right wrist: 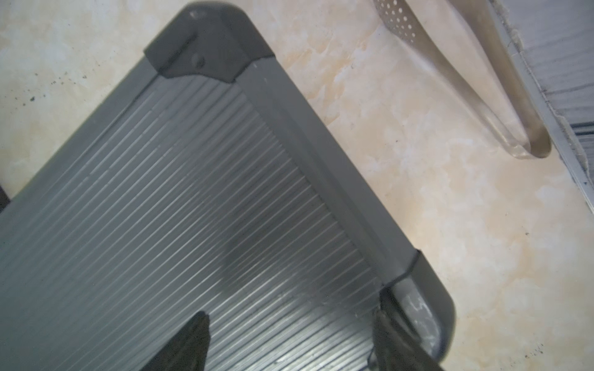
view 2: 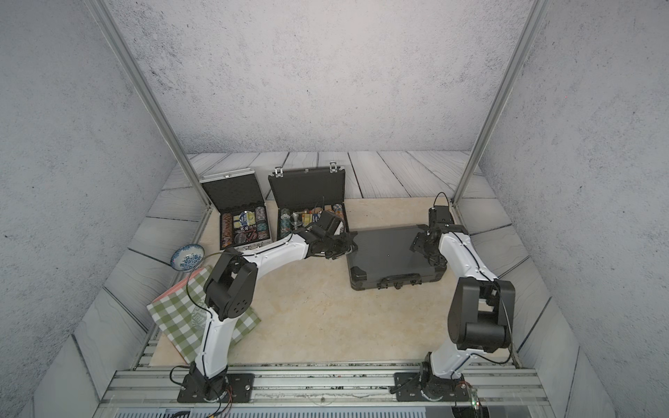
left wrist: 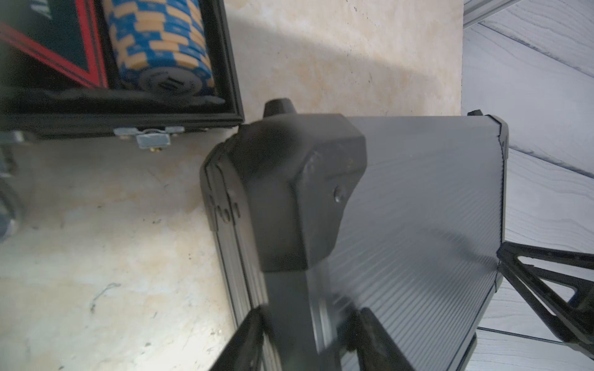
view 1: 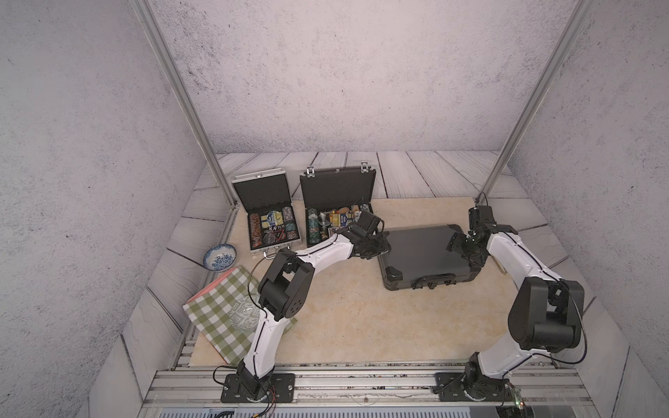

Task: Close the poker set cases
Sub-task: Adjust the poker set case at the center of the board.

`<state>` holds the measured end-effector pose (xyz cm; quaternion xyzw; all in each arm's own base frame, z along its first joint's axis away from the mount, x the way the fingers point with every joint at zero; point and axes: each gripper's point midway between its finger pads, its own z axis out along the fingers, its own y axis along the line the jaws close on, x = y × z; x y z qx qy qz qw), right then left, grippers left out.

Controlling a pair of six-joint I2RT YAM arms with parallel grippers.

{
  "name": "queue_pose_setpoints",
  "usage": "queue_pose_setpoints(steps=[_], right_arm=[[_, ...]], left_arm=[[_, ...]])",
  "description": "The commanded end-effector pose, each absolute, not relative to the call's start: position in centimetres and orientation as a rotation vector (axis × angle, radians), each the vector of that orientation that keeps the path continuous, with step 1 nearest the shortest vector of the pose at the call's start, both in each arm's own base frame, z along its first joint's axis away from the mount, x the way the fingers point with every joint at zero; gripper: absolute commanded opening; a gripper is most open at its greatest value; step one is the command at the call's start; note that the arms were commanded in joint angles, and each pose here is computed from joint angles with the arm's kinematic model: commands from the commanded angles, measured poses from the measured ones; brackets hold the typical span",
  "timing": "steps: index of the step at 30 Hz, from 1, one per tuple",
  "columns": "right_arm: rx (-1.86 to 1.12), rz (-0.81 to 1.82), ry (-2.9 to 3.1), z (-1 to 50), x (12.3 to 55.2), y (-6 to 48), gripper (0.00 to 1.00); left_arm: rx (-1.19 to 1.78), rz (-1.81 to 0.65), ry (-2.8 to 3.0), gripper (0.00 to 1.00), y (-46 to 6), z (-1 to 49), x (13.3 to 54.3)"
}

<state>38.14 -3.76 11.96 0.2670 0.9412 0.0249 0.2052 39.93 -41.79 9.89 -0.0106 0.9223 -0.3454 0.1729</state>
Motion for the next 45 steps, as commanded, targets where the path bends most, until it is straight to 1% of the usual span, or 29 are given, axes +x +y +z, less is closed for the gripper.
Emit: queue_pose_setpoints(steps=[1,5,9,12,14,16,20,25,30,36,41,45], right_arm=[[0.897,-0.015,2.718,9.5,34.6,-6.6,0.81],[0.937,0.052,2.618,11.2,36.2,-8.8,0.82],[0.789,0.091,2.666,12.0,37.4,-8.3,0.82],[0.701,0.058,2.673,12.7,37.8,-8.6,0.82],[0.666,0.117,2.711,11.9,38.1,-7.9,0.82],[0.648,0.231,2.757,10.2,38.5,-6.5,0.81],[0.682,0.323,2.8,7.1,38.8,-5.8,0.82],[0.788,0.454,2.825,4.0,37.7,-5.2,0.8],[0.85,0.438,2.799,3.8,35.5,-5.1,0.78],[0.911,0.452,2.782,3.2,35.3,-5.5,0.77],[0.937,0.474,2.78,2.8,35.5,-5.6,0.76],[0.934,0.507,2.782,2.7,34.6,-5.0,0.75]], left_arm=[[0.201,-1.107,2.577,0.46,-47.7,7.2,35.8],[0.192,-1.098,2.6,0.46,-46.9,6.7,35.8],[0.211,-1.084,2.607,0.46,-46.7,6.9,35.6],[0.222,-1.072,2.616,0.46,-46.5,6.7,35.5],[0.225,-1.077,2.617,0.46,-46.6,6.6,35.4],[0.229,-1.085,2.626,0.46,-46.8,6.3,35.4],[0.3,-1.083,2.636,0.46,-47.3,6.4,34.9],[0.454,-1.09,2.679,0.46,-48.8,6.0,33.4],[0.523,-1.141,2.706,0.45,-50.7,4.9,31.7],[0.475,-1.111,2.723,0.45,-50.0,4.4,31.3],[0.482,-1.148,2.729,0.43,-50.3,4.3,31.4],[0.516,-1.133,2.727,0.43,-50.0,4.9,30.3]])
